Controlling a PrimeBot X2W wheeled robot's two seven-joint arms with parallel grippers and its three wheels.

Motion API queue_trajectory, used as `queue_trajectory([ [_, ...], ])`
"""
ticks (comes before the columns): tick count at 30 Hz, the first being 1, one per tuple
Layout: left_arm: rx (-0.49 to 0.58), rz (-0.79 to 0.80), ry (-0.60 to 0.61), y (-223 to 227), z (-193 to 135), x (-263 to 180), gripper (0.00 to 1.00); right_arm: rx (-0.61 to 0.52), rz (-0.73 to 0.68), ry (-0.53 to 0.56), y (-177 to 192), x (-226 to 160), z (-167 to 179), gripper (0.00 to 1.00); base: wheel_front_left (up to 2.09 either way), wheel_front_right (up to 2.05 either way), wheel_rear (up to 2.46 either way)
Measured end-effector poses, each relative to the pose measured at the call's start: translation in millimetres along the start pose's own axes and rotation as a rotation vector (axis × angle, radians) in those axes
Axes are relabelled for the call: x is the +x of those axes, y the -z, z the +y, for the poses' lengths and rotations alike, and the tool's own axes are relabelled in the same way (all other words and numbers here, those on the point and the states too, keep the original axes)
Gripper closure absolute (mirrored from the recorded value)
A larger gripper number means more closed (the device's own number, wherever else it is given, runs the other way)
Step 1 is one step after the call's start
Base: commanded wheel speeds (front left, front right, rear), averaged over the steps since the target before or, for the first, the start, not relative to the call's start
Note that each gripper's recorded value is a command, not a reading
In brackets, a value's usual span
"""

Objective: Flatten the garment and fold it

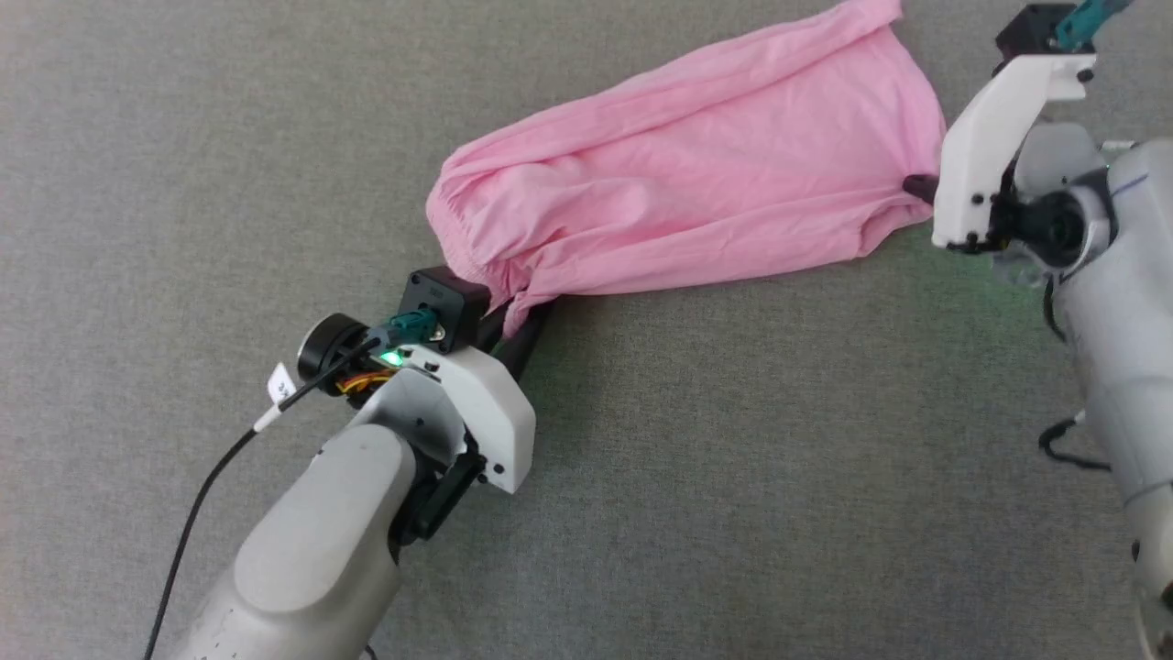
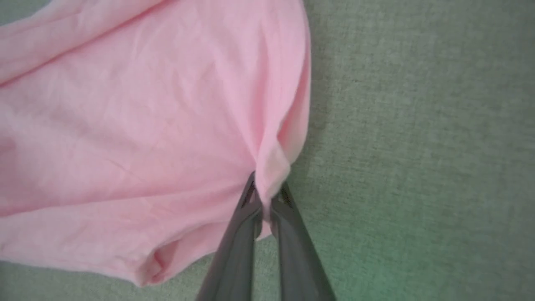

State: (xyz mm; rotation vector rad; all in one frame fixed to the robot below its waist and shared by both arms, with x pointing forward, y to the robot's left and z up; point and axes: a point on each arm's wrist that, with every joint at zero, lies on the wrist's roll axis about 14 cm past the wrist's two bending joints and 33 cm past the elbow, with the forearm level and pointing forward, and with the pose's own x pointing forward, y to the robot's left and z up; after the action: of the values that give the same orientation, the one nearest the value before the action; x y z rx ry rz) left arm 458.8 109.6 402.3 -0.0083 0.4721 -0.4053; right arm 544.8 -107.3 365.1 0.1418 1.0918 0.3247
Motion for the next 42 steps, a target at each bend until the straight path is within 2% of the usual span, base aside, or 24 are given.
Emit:
queue_trajectory([
  [5, 0.033, -0.026, -0.013, -12, 5, -11, 1.0, -0.049, -0.143, -0.03, -4, -17, 11, 1.0, 0.0, 0.0, 0.0],
  [11, 0.077, -0.042, 0.013, -21, -2, -37, 1.0, -0.111, -0.316, -0.076, -2, -66, 20, 1.0, 0.0, 0.0, 0.0],
  [14, 0.095, -0.026, 0.043, -18, -11, -53, 1.0, -0.124, -0.333, -0.073, 24, -88, 15, 1.0, 0.0, 0.0, 0.0],
  [17, 0.102, 0.006, 0.078, -9, -22, -69, 1.0, -0.096, -0.307, -0.057, 68, -104, 6, 1.0, 0.0, 0.0, 0.0],
  [22, 0.089, 0.096, 0.136, 21, -46, -91, 1.0, 0.024, -0.263, -0.028, 145, -126, -1, 1.0, 0.0, 0.0, 0.0],
  [23, 0.079, 0.122, 0.148, 28, -51, -94, 1.0, 0.043, -0.266, -0.022, 156, -129, 0, 0.8, 0.0, 0.0, 0.0],
  [24, 0.057, 0.135, 0.157, 33, -55, -96, 1.0, 0.058, -0.273, -0.014, 164, -132, 2, 0.29, 0.0, 0.0, 0.0],
  [25, 0.044, 0.145, 0.165, 37, -58, -98, 0.65, 0.082, -0.285, -0.013, 170, -135, 3, 0.0, 0.0, 0.0, 0.0],
  [26, 0.036, 0.162, 0.176, 41, -62, -99, 0.11, 0.1, -0.295, -0.008, 175, -137, 4, 0.0, 0.0, 0.0, 0.0],
  [27, 0.028, 0.172, 0.188, 43, -66, -100, 0.0, 0.112, -0.301, 0.0, 181, -139, 5, 0.0, 0.0, 0.0, 0.0],
  [30, 0.012, 0.168, 0.209, 42, -72, -102, 0.0, 0.136, -0.382, 0.016, 180, -147, 8, 0.0, 0.0, 0.0, 0.0],
  [34, -0.071, 0.101, 0.218, 28, -78, -108, 0.0, 0.144, -0.639, 0.075, 145, -176, -2, 0.0, 0.0, 0.0, 0.0],
  [37, -0.118, 0.003, 0.191, 6, -73, -114, 0.0, 0.141, -0.768, 0.109, 129, -194, -7, 0.0, 0.0, 0.0, 0.0],
  [42, -0.152, -0.214, 0.035, -37, -38, -127, 0.0, 0.133, -0.787, 0.147, 128, -197, -16, 0.0, 0.0, 0.0, 0.0],
])
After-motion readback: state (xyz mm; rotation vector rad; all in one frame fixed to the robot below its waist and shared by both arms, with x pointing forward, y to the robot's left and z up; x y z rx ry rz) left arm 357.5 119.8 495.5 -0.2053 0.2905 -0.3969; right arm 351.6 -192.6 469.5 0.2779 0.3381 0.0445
